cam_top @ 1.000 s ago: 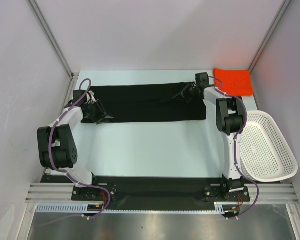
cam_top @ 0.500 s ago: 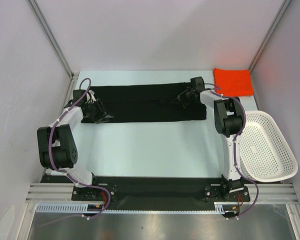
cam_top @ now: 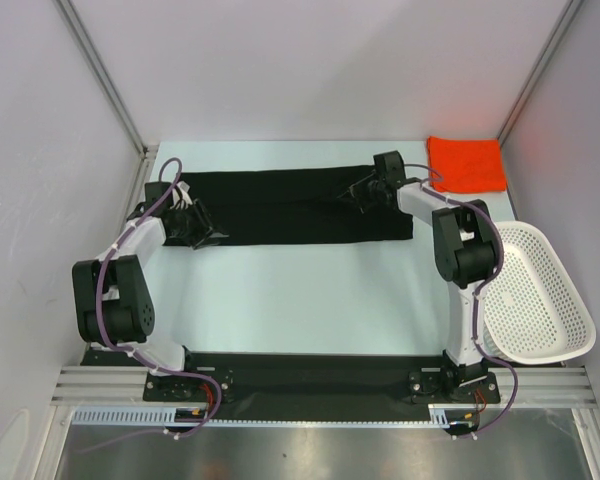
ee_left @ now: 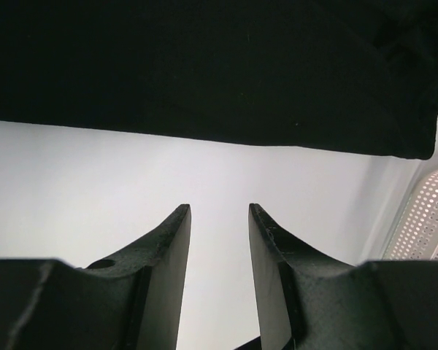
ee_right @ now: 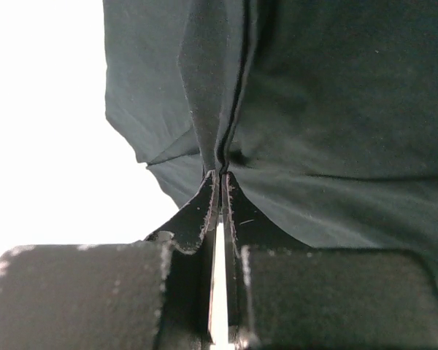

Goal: Fold and stack the t-shirts
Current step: Fold the tshirt

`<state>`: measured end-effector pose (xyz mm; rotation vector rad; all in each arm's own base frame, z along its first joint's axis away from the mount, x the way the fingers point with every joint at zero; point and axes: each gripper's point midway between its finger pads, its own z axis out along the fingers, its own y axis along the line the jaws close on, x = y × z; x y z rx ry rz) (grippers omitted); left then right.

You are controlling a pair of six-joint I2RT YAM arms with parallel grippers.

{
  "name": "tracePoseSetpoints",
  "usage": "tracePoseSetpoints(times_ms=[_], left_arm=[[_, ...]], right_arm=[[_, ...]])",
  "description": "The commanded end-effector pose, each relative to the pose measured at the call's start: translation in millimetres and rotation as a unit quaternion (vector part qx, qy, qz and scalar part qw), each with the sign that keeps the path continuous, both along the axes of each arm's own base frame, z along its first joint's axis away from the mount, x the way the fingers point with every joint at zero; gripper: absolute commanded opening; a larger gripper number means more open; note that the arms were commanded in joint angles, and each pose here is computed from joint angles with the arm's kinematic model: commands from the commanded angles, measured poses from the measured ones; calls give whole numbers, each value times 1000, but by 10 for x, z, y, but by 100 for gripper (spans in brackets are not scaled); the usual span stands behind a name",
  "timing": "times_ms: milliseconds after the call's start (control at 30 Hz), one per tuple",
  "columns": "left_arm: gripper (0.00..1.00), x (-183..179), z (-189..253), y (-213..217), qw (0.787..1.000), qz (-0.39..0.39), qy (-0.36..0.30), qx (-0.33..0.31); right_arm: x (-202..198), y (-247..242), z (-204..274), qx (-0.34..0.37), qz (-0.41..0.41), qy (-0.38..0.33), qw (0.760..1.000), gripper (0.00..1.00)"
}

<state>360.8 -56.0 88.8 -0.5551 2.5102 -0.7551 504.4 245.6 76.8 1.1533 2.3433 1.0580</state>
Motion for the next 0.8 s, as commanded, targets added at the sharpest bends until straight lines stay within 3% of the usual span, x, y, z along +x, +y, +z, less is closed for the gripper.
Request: tracePoseSetpoints(times_ms=[0, 533, 700, 767], left_arm=[[43, 32, 177, -73, 999, -22, -39, -5], [43, 18, 120, -74, 999, -17, -34, -7], [43, 48, 123, -81, 999, -15, -35, -12], [43, 76, 146, -100, 999, -15, -38, -16]], right_arm=[[-38, -79, 218, -9, -20, -16, 1000, 2], [-439, 253, 174, 22, -47, 27, 998, 12], [-600, 271, 249, -6, 26, 11, 1000, 39], [-571, 156, 472, -23, 48, -33, 998, 46]])
